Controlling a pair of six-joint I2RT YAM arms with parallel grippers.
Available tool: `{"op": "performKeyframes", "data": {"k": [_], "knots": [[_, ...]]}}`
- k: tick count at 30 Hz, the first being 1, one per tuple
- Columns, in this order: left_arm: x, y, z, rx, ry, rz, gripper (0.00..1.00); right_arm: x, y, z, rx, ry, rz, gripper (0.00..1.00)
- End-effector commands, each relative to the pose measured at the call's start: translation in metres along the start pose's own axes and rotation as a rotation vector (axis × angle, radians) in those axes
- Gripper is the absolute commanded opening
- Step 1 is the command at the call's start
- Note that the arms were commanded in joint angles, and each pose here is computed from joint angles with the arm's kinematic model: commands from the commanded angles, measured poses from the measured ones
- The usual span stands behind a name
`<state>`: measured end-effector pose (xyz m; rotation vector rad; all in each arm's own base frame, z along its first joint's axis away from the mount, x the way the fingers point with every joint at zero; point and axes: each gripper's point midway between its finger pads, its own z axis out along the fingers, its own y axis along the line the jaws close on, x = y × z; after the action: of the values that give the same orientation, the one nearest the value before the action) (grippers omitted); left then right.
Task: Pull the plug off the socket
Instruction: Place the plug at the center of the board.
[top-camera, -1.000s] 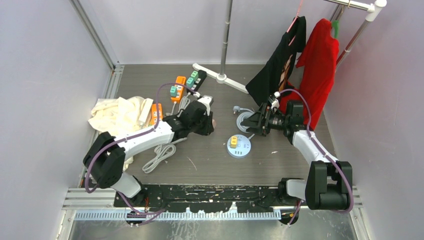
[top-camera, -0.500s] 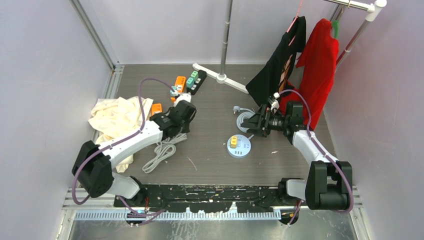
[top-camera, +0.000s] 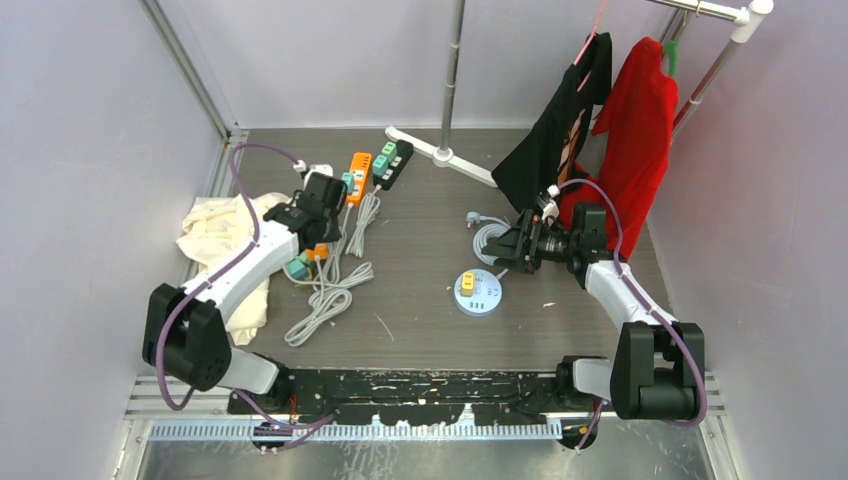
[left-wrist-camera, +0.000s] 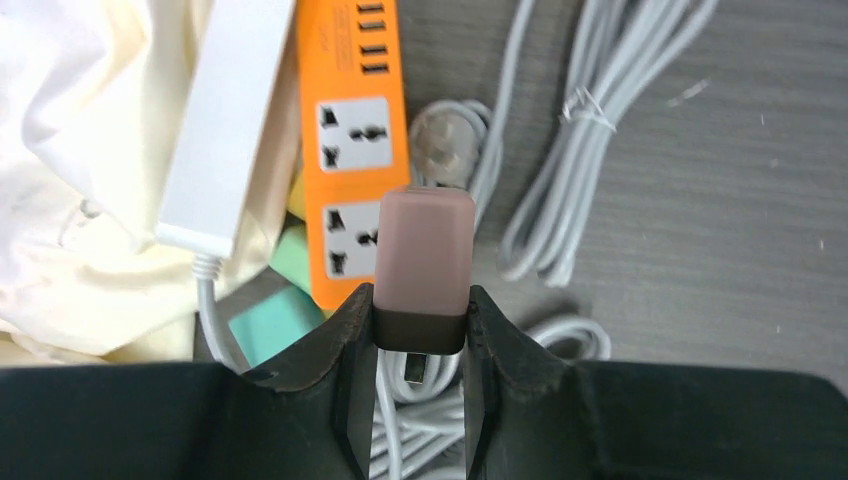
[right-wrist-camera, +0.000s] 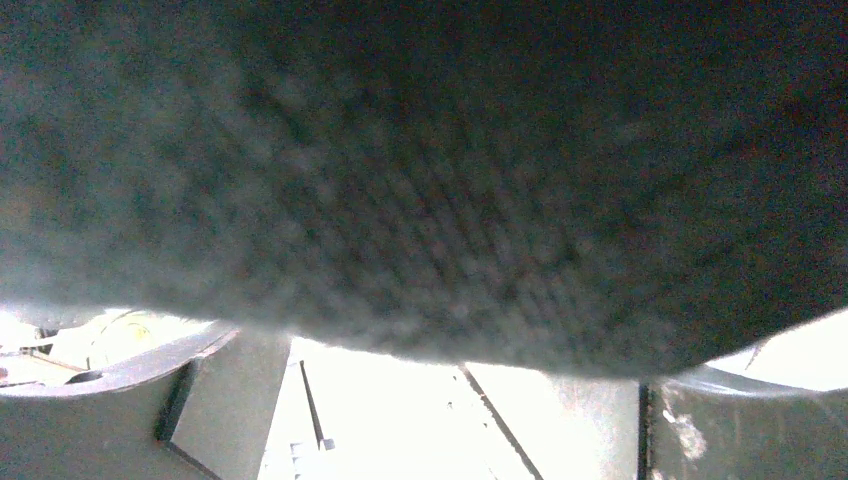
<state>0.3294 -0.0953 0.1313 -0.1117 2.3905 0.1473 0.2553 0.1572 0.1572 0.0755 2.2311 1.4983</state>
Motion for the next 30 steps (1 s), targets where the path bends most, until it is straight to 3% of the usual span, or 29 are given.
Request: {"op": "performKeyframes", "data": {"k": [1,13,23,25,30], "knots": [[-0.035,0.006,0.008,0.019,-0.024,-0.047,0.0,-0.004,0.006,-0.003,-0.008,-0.021,-0.056,0.91],[-0.074,0.0,0.064,-0.002,0.054,-0.007,0.0,-0.005,0.005,-0.003,-0.006,-0.02,-0.059,0.92],[-0.053,-0.005,0.12,-0.005,0.19,0.032,0.02,-0.005,0.002,-0.003,-0.001,-0.019,-0.061,0.92],[-0.049,-0.004,0.127,-0.006,0.208,0.035,0.04,-0.005,0.002,-0.003,-0.001,-0.018,-0.061,0.92],[-0.046,-0.004,0.135,0.029,0.24,0.027,0.22,-0.005,0.0,-0.003,0.002,-0.015,-0.059,0.92]]}}
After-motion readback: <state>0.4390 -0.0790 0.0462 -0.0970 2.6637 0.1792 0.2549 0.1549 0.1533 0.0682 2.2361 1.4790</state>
